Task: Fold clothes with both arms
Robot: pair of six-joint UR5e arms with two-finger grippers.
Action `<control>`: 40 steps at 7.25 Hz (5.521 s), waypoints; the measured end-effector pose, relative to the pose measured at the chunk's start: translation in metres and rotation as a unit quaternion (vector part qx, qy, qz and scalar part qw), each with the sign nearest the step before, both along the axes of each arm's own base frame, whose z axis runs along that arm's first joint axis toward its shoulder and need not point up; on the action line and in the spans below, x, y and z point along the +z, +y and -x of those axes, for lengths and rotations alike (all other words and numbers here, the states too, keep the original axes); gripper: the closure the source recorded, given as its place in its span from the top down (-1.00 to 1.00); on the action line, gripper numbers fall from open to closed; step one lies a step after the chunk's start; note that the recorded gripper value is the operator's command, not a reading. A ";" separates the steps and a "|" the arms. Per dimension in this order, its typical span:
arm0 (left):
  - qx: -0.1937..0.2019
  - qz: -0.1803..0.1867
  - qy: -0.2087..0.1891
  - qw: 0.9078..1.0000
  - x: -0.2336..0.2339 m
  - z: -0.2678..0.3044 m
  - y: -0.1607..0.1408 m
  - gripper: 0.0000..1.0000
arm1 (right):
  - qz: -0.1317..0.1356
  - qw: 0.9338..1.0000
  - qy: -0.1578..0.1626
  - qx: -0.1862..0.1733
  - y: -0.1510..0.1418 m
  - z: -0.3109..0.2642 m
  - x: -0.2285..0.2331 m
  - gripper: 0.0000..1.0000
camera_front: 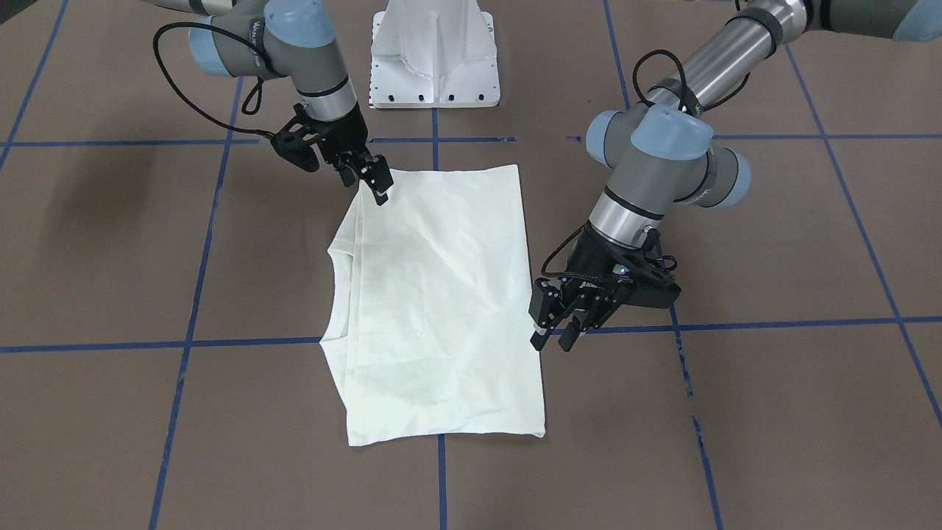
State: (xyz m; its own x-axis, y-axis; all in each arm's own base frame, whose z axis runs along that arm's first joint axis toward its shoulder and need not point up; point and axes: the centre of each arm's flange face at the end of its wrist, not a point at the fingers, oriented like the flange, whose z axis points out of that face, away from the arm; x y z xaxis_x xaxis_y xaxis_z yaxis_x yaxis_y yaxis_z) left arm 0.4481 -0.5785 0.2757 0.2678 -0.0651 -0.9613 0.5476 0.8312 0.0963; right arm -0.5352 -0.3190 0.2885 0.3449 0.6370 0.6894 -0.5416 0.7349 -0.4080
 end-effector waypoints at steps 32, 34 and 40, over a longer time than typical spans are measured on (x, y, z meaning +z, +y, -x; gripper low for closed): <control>0.060 0.255 0.020 0.965 0.038 -0.084 0.321 -1.00 | -0.002 1.000 0.006 -0.020 0.026 -0.011 -0.014 -1.00; 0.070 0.254 0.046 0.964 -0.008 -0.051 0.329 -1.00 | -0.004 1.000 -0.005 -0.018 0.030 -0.023 -0.021 -1.00; 0.097 0.242 0.086 0.962 -0.113 0.044 0.332 -1.00 | -0.009 0.997 -0.069 0.024 -0.005 -0.115 -0.069 -1.00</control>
State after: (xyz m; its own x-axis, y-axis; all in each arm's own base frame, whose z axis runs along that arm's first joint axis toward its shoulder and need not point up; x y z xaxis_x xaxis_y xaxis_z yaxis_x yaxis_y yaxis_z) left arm 0.4042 -0.2469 0.1627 0.1604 -0.4804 -0.8623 0.3515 0.8441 -0.4049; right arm -0.4198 -0.3238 0.2196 0.2150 0.6377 0.7397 -0.5152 0.7175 -0.4688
